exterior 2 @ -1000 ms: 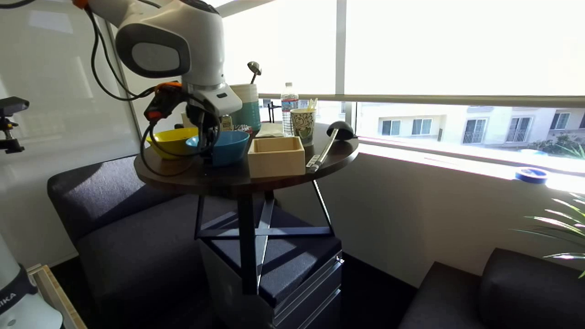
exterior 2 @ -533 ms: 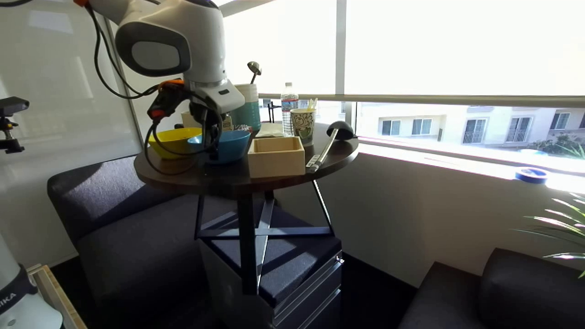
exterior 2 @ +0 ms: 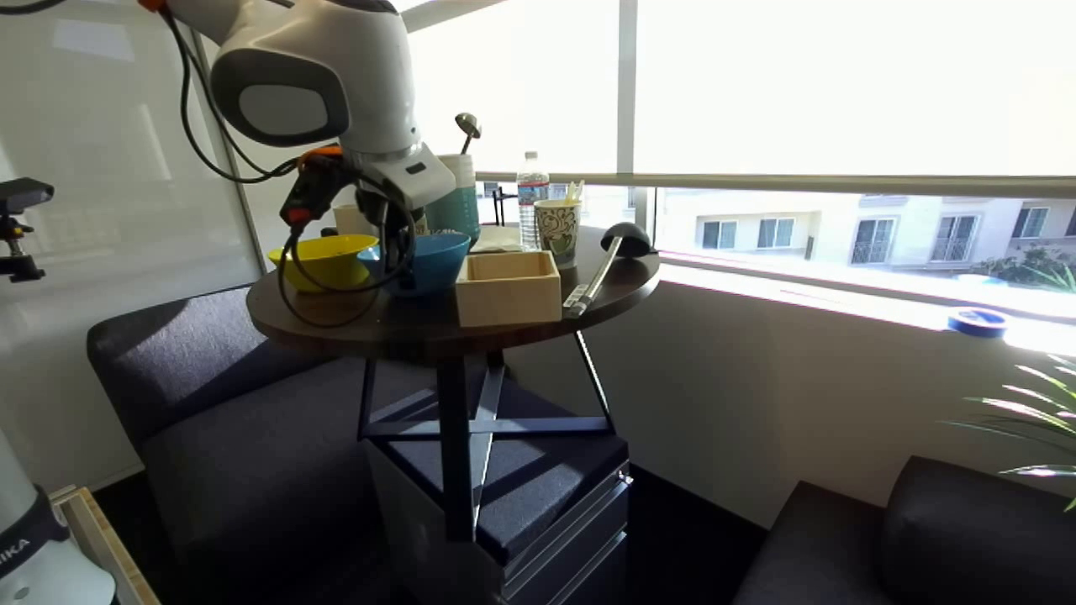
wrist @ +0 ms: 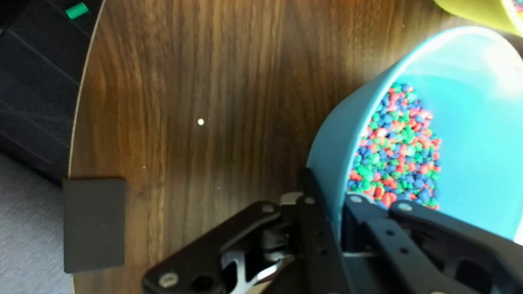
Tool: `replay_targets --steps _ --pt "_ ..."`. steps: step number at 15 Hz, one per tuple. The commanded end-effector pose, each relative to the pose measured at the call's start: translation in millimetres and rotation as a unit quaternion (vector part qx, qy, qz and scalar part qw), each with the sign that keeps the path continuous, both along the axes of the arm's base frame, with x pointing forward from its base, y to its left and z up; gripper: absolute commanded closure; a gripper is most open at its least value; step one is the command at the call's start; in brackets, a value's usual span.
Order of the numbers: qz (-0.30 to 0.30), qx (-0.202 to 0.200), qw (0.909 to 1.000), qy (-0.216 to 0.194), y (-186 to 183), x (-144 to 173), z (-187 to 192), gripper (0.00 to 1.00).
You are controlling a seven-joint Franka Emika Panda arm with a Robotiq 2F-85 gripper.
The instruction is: Pick up the blue bowl and place it into the yellow bowl
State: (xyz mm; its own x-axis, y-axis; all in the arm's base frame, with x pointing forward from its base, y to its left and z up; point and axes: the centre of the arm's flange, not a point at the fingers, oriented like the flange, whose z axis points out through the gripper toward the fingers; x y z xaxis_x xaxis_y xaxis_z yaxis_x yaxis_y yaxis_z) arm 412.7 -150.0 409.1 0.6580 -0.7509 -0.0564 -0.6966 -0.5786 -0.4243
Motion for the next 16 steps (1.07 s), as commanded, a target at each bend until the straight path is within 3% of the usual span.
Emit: replay_targets --steps 1,10,16 --pt "0.001 0.004 0.9989 -0.046 -2.2 -3.0 8.0 0.98" --pt "0.036 -0.013 0.9945 -0.098 13.1 -19.0 52.9 0.98" --pt "0.101 0.006 0.9916 -0.081 51.6 -13.6 83.9 0.98"
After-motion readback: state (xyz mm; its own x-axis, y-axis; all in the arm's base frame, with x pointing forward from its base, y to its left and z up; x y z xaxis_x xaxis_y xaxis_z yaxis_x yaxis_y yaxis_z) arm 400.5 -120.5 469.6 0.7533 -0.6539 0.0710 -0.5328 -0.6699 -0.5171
